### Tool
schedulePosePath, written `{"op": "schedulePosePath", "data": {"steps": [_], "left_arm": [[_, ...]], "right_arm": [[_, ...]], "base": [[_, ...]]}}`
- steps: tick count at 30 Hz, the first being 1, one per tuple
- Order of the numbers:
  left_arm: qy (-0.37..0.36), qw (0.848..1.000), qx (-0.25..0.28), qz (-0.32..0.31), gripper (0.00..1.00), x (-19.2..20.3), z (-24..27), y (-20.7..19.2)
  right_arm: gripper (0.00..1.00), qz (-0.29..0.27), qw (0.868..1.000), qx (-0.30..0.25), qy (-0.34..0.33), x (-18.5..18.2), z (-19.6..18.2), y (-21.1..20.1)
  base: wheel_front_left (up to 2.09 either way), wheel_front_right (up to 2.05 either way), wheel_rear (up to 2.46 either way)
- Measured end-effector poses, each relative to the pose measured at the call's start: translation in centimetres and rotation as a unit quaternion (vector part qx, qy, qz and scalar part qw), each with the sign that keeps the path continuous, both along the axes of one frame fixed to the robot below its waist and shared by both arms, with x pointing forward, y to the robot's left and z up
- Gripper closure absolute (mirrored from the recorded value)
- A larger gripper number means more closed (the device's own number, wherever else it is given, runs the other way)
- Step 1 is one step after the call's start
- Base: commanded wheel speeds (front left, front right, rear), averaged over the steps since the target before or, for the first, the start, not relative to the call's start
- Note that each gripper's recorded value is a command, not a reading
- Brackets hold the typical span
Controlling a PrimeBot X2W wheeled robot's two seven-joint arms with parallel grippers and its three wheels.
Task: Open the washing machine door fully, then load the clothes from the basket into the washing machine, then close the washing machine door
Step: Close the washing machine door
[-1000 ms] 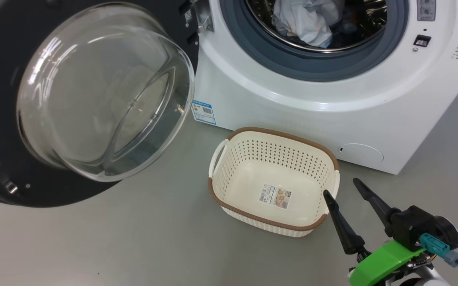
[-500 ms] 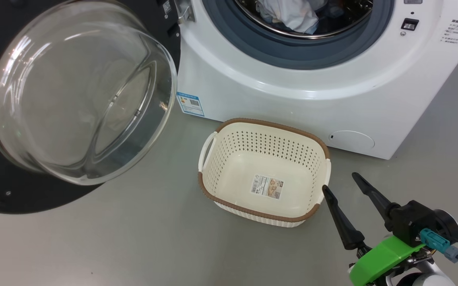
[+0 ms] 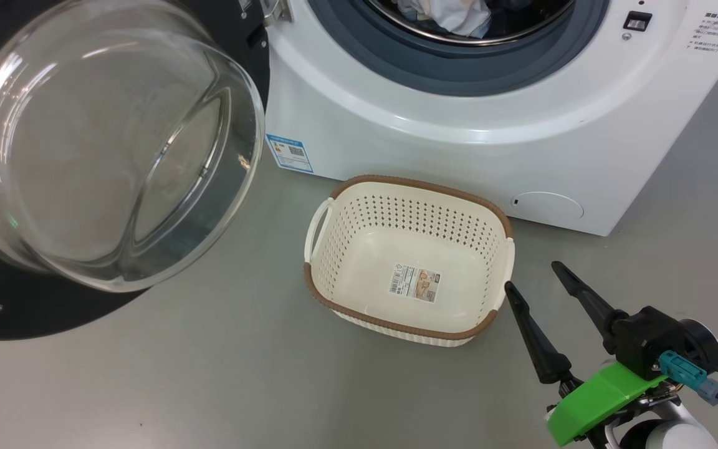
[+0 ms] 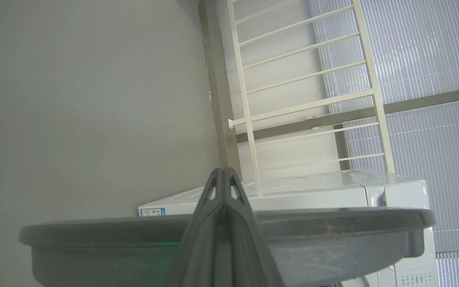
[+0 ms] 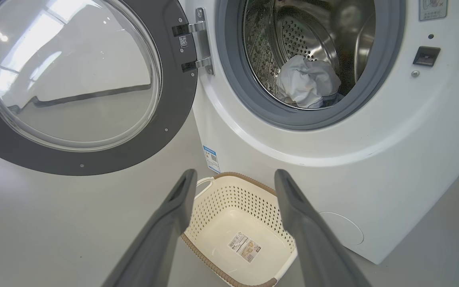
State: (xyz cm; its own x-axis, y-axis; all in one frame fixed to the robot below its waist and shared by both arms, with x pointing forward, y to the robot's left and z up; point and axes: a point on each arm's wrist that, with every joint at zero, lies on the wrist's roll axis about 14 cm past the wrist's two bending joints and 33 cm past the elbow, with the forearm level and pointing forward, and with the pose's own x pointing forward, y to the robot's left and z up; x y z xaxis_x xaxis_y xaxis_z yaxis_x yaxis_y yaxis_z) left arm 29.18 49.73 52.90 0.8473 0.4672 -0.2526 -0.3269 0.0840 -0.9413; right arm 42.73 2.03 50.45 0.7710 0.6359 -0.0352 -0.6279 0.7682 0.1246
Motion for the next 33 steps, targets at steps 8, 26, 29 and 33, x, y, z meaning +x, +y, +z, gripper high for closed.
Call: {"op": "schedulePosePath", "data": {"steps": [8,26,29,33], "left_arm": [[0.007,1.0,-0.005,-0.011,1.0,0.3,-0.5,-0.3],[-0.027,0.996,-0.026,-0.084,1.0,-0.4,-0.2,-2.9],[-0.033,0.994,-0.029,-0.1,1.0,-0.6,-0.2,-3.7],[-0.041,0.99,-0.032,-0.128,1.0,-0.5,-0.2,-5.0]], "right_arm": [[0.0,-0.002,1.0,0.0,0.004,0.1,-0.4,-0.1],[0.0,0.006,1.0,0.007,-0.003,-0.1,0.3,0.8],[0.0,0.009,1.0,0.008,-0.003,-0.2,0.4,1.0],[0.0,0.008,1.0,0.01,-0.005,-0.3,0.6,1.0]], "base": [[0.0,0.0,0.0],[0.0,0.0,0.0],[0.0,0.0,0.0],[0.0,0.0,0.0]]}}
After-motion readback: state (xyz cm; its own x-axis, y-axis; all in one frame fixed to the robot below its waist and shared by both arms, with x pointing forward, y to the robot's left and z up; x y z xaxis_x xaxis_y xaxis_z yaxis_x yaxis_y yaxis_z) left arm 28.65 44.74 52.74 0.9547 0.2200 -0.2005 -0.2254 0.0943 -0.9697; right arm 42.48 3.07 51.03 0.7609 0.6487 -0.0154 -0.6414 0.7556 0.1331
